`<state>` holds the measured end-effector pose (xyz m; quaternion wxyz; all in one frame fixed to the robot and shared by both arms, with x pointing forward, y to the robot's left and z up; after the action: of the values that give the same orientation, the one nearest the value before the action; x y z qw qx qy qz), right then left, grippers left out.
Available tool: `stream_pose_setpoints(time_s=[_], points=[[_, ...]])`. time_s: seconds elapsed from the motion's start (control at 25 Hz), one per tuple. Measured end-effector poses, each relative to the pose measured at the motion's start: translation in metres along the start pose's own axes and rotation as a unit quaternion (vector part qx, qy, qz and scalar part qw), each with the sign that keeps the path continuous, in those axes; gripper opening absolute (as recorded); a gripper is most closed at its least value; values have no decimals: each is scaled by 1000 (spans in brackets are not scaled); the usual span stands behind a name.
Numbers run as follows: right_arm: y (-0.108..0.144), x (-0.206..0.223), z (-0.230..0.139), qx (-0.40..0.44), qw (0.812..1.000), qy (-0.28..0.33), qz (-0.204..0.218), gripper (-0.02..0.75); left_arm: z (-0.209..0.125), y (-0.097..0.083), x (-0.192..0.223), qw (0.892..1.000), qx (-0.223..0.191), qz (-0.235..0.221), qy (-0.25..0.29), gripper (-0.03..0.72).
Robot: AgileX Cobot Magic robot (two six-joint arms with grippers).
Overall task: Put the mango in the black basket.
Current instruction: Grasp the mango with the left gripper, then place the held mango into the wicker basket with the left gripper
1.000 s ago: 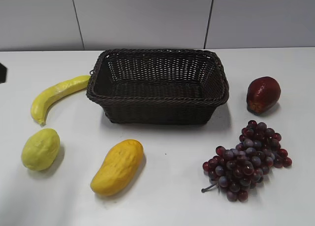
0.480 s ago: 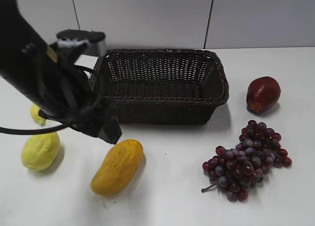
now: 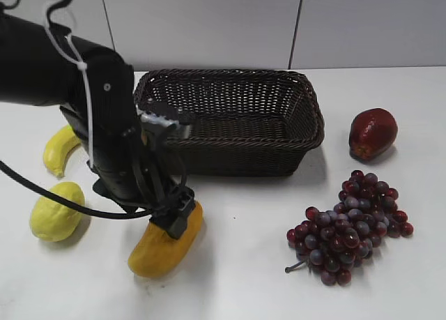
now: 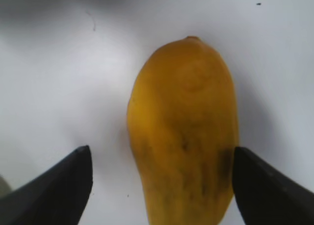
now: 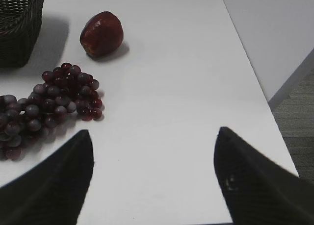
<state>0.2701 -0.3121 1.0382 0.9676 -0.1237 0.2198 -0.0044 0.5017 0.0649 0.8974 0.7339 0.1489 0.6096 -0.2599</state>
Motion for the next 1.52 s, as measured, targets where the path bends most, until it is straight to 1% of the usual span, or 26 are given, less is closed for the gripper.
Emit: stream_pose_setpoints(time_s=[0.16, 0.36, 0.48, 0.56, 0.64, 0.76, 0.88, 1.0, 1.04, 1.12, 1.16, 1.24, 1.32, 1.4, 1.44, 1.52], points=[[0, 0, 0, 0, 1000, 0, 0, 587, 6, 0, 12, 1000, -5, -2, -14, 675], [0, 0, 0, 0, 1000, 0, 0, 587, 4, 1, 29, 1000, -10, -1, -2, 669], [0, 0, 0, 0, 1000, 0, 0, 587, 3, 1, 33, 1000, -14, -3, 4, 642], [0, 0, 0, 0, 1000, 0, 0, 587, 2, 0, 33, 1000, -18, -6, 9, 603], [0, 0, 0, 0, 1000, 0, 0, 587, -1, -1, 32, 1000, -23, -9, 20, 599], [0, 0, 0, 0, 1000, 0, 0, 587, -3, -3, 27, 998, -24, -13, 51, 599], [0, 0, 0, 0, 1000, 0, 0, 587, 4, -9, 10, 996, -21, -21, 84, 599], [0, 0, 0, 0, 1000, 0, 0, 587, 28, -16, -19, 996, -11, -30, 83, 599], [0, 0, 0, 0, 1000, 0, 0, 587, 38, -18, -29, 997, -7, -33, 73, 599], [0, 0, 0, 0, 1000, 0, 0, 587, 65, -23, -57, 999, 2, -37, 29, 599], [0, 0, 0, 0, 1000, 0, 0, 587, 77, -25, -69, 999, 8, -36, 1, 599], [0, 0, 0, 0, 1000, 0, 0, 587, 107, -26, -98, 996, 21, -27, -81, 599], [0, 0, 0, 0, 1000, 0, 0, 587, 133, -23, -121, 985, 36, -7, -169, 599], [0, 0, 0, 0, 1000, 0, 0, 587, 154, -18, -135, 968, 44, 9, -247, 599], [0, 0, 0, 0, 1000, 0, 0, 587, 160, -15, -139, 962, 45, 14, -270, 599], [0, 0, 0, 0, 1000, 0, 0, 587, 168, -7, -136, 956, 42, 21, -288, 599]])
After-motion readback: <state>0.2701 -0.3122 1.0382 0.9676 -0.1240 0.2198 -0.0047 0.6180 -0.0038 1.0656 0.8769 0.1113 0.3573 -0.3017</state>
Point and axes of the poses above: a point on each arm's last joint axis where the gripper is mounted, x pointing out along that axis toward the gripper, y along the wrist's bending axis when the last joint is at zero, z = x × y, the point moved 4 cm from there along x, pointing out along that axis toward the gripper, and after that the axes turned 7 degrees about -x, right-handed, at the moved point
